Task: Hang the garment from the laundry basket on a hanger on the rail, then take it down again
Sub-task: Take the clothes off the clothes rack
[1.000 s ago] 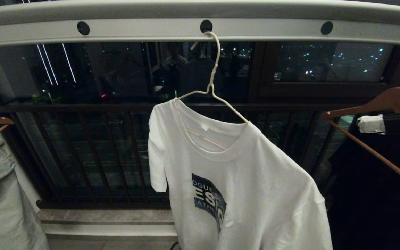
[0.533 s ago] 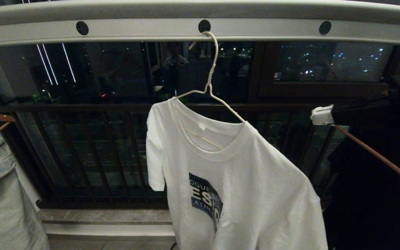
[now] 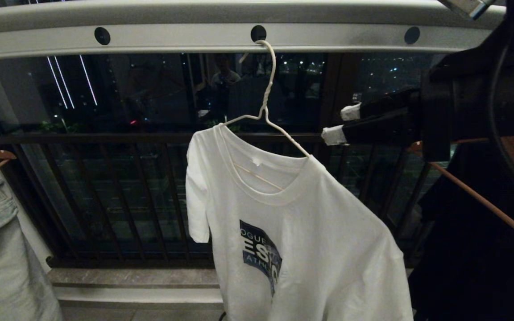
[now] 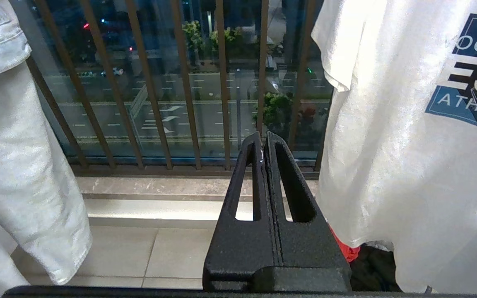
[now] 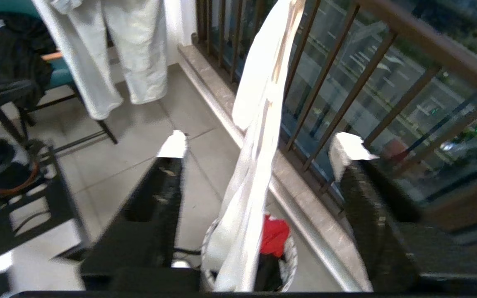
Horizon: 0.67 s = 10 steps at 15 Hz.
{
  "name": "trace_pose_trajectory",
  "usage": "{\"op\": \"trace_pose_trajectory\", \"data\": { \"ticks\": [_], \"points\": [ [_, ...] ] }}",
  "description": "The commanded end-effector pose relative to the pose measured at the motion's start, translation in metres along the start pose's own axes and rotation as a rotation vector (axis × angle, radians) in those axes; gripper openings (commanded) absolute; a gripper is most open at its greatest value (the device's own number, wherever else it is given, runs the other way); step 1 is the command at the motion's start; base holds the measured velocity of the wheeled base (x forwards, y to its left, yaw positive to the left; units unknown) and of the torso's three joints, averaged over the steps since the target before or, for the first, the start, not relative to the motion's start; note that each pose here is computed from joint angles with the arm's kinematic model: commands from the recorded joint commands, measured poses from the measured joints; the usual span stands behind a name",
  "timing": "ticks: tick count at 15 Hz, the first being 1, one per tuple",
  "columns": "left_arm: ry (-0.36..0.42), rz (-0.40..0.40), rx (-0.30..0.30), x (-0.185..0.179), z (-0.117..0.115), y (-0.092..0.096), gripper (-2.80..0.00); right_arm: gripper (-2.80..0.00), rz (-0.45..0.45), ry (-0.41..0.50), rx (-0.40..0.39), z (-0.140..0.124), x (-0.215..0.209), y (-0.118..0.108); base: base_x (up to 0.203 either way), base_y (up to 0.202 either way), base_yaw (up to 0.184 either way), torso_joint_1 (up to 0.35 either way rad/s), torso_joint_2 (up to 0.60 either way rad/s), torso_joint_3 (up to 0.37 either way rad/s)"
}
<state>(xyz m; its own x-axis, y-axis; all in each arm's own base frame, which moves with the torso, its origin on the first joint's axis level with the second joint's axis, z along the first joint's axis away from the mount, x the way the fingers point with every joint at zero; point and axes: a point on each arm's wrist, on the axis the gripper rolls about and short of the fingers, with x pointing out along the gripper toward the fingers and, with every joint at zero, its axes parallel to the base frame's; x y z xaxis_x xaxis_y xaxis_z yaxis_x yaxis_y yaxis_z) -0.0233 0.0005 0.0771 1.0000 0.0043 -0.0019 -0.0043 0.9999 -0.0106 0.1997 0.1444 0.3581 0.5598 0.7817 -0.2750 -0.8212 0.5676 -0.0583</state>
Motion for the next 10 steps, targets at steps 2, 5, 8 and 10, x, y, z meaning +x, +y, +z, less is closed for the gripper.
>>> {"op": "trace_pose_trajectory", "data": {
  "ticks": [2, 5, 8, 10],
  "points": [
    [0.001, 0.000, 0.000, 0.000, 0.000, 0.000, -2.80, 0.00, -0.003, 0.002, -0.010, 0.005, 0.040, -0.014, 0.000, 0.000, 0.000, 0.000, 0.00, 0.000],
    [0.001, 0.000, 0.000, 0.000, 0.000, 0.000, -2.80, 0.00, -0.008, -0.022, -0.017, 0.005, 0.057, -0.021, 0.000, 0.000, 0.000, 0.000, 0.00, 0.000],
    [0.001, 0.000, 0.000, 0.000, 0.000, 0.000, -2.80, 0.00, -0.008, -0.032, -0.018, 0.003, 0.069, -0.025, 0.000, 0.000, 0.000, 0.000, 0.00, 0.000],
    [0.001, 0.000, 0.000, 0.000, 0.000, 0.000, -2.80, 0.00, -0.010, -0.056, -0.020, 0.004, 0.075, -0.027, 0.000, 0.000, 0.000, 0.000, 0.00, 0.000]
  ]
}}
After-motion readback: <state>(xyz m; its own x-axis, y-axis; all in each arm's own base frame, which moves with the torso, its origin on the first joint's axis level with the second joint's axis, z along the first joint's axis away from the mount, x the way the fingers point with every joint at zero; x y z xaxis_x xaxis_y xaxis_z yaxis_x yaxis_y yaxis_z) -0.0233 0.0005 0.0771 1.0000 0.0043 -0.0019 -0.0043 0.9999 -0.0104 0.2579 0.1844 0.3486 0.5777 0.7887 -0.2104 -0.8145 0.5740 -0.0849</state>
